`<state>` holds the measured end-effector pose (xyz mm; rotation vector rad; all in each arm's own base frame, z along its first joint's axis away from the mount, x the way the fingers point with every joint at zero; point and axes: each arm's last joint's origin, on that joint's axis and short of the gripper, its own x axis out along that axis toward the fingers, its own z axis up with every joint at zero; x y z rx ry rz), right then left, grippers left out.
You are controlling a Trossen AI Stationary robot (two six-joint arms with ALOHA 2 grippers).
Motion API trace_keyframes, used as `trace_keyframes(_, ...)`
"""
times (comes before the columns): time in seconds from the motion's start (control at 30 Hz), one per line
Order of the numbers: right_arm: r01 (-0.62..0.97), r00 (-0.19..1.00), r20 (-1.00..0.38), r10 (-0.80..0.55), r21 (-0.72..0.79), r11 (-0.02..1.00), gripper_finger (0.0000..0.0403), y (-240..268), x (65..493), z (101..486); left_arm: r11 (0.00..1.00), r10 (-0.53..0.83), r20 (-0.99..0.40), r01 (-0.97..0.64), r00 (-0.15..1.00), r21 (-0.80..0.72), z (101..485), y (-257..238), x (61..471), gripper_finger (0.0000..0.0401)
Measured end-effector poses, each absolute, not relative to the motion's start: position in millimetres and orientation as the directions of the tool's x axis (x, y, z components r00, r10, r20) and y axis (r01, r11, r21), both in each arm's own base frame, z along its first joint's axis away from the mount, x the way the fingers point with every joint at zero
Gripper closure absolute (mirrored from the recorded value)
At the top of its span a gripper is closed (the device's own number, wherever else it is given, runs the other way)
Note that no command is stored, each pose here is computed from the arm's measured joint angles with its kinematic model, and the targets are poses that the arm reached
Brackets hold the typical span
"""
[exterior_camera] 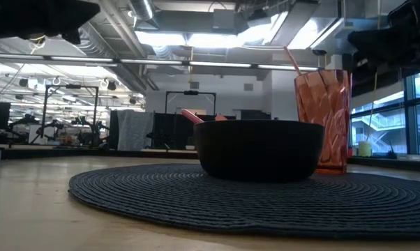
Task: Pick & Place Utensil
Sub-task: Return to Home Position
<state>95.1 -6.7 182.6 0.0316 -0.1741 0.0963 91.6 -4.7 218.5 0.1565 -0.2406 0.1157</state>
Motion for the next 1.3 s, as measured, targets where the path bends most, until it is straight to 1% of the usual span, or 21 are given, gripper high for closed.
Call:
trace_keyframes(0.1,-0.096,0.985,0.146,0.092,0.021,0.995,0.0401,-6.8,95.6,179.8,0.982,0.108,0.231,-0.141,0.967,0.129,211.1,-4.1,91.4,0.0399)
trace_keyframes(0.2,-0.095,0.987,0.133,0.091,0.024,0.995,0.0402,-6.9,95.8,178.4,0.984,0.086,0.187,-0.112,0.979,0.137,194.4,-5.2,94.8,0.04)
trace_keyframes(0.27,-0.095,0.987,0.133,0.091,0.023,0.995,0.0402,-6.9,95.8,178.5,0.985,0.104,0.159,-0.123,0.982,0.117,181.9,-4.9,97.5,0.0399)
trace_keyframes(0.33,-0.094,0.987,0.13,0.09,0.023,0.995,0.0402,-6.9,95.8,178.2,0.988,0.104,0.119,-0.116,0.987,0.1,177.9,-5.1,98.3,0.0399)
trace_keyframes(0.5,-0.068,0.993,0.093,0.066,0.021,0.997,0.0402,-7.6,96.3,174.5,0.991,0.078,0.103,-0.089,0.992,0.104,176.4,-7.8,98.4,0.04)
trace_keyframes(0.6,-0.036,0.998,0.056,0.034,0.027,0.999,0.0402,-8.6,96.6,170.9,0.987,0.102,0.102,-0.114,0.99,0.116,176.4,-7.6,98.2,0.0399)
trace_keyframes(1.13,-0.037,0.998,0.057,0.036,0.016,0.999,0.0403,-8.5,96.6,171.0,0.986,0.102,0.095,-0.113,0.99,0.119,175.7,-7.6,98.3,0.0398)
trace_keyframes(1.3,-0.036,0.998,0.057,0.036,0.005,0.999,0.0396,-8.5,96.6,171.0,0.981,0.143,0.084,-0.152,0.986,0.118,174.7,-6.4,98.3,0.0398)
